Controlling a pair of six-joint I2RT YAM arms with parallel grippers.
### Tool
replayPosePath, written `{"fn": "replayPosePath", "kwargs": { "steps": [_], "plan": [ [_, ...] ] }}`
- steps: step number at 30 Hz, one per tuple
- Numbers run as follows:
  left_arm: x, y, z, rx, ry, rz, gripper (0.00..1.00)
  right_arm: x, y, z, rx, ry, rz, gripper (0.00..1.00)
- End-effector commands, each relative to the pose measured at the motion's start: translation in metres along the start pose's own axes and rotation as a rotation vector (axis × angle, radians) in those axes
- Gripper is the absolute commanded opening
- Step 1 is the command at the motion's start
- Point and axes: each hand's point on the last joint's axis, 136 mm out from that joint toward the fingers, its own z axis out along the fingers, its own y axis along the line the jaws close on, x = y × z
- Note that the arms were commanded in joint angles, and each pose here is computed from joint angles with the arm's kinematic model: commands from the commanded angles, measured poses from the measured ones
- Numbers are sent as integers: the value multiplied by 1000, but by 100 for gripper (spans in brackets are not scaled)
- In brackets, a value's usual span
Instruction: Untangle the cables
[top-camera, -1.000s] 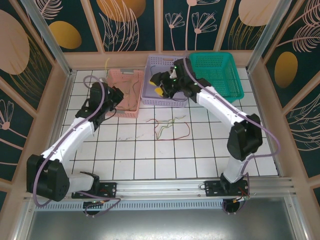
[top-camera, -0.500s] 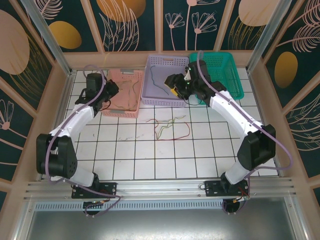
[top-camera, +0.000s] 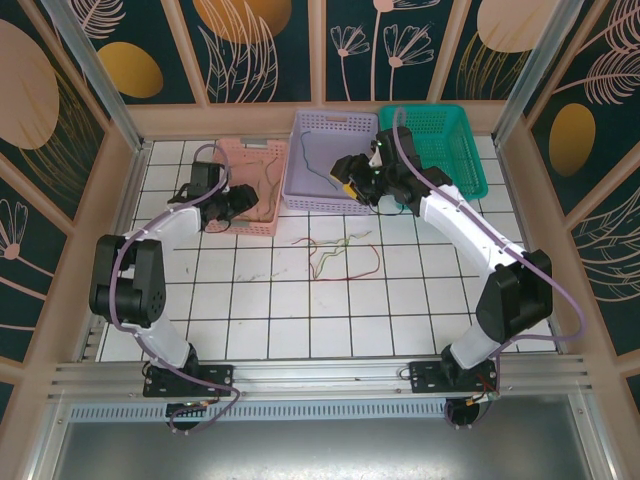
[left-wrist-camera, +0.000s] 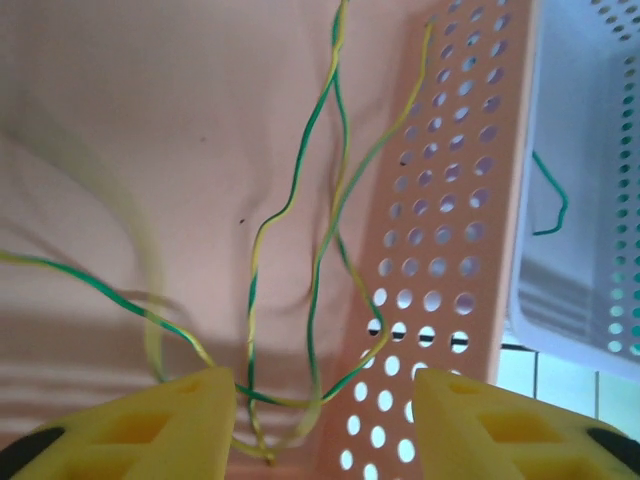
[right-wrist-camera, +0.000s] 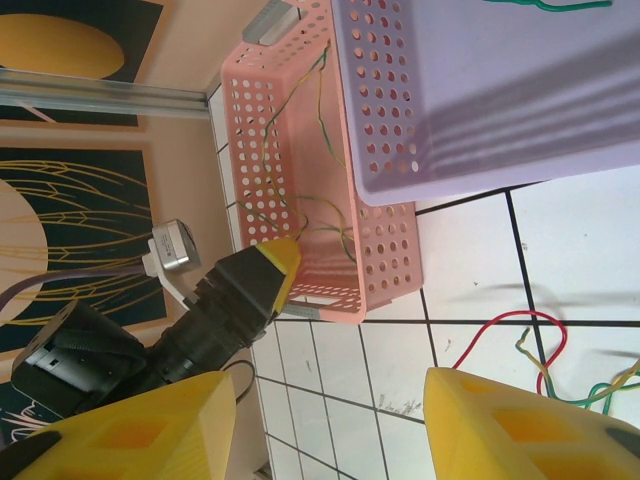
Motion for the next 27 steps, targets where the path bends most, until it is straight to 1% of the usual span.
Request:
{"fn": "replayPosePath", "kwargs": {
  "steps": [1, 5, 8, 10, 12, 14, 15, 17, 19, 22, 25, 27],
  "plan": [
    [-20, -8, -12, -31, -37, 56, 55, -3, 8, -8, -7, -17, -29, 53],
    [-39, -18, -31, -51, -93, 59, 61, -4, 2, -9, 22, -25, -42, 53],
    [-54, -31, -55, -37, -161, 24, 62, -3, -19, -13, 104, -53, -66, 52],
    [-56, -45, -71, 9, -195, -16, 62, 0, -50, -17, 211, -84, -93, 50],
    [-47, -61, -81, 56, -193, -41, 60, 7, -87, -24, 321, -103, -96, 49],
    [-26, -78, -86, 98, -164, -36, 59, 18, -122, -30, 406, -97, -101, 48],
    [-11, -89, -86, 129, -140, -22, 56, 26, -141, -34, 450, -85, -89, 48],
    [25, -104, -85, 166, -76, -1, 53, 45, -169, -38, 513, -31, -53, 47],
    [62, -114, -82, 200, -13, 23, 52, 71, -190, -38, 533, 46, 15, 47],
    [108, -113, -74, 224, 74, 62, 48, 94, -201, -31, 505, 105, 138, 47],
    [136, -117, -67, 248, 118, 133, 44, 106, -197, -14, 442, 142, 280, 47],
    [151, -118, -60, 243, 150, 184, 43, 123, -205, 1, 449, 180, 396, 45]
  ]
}}
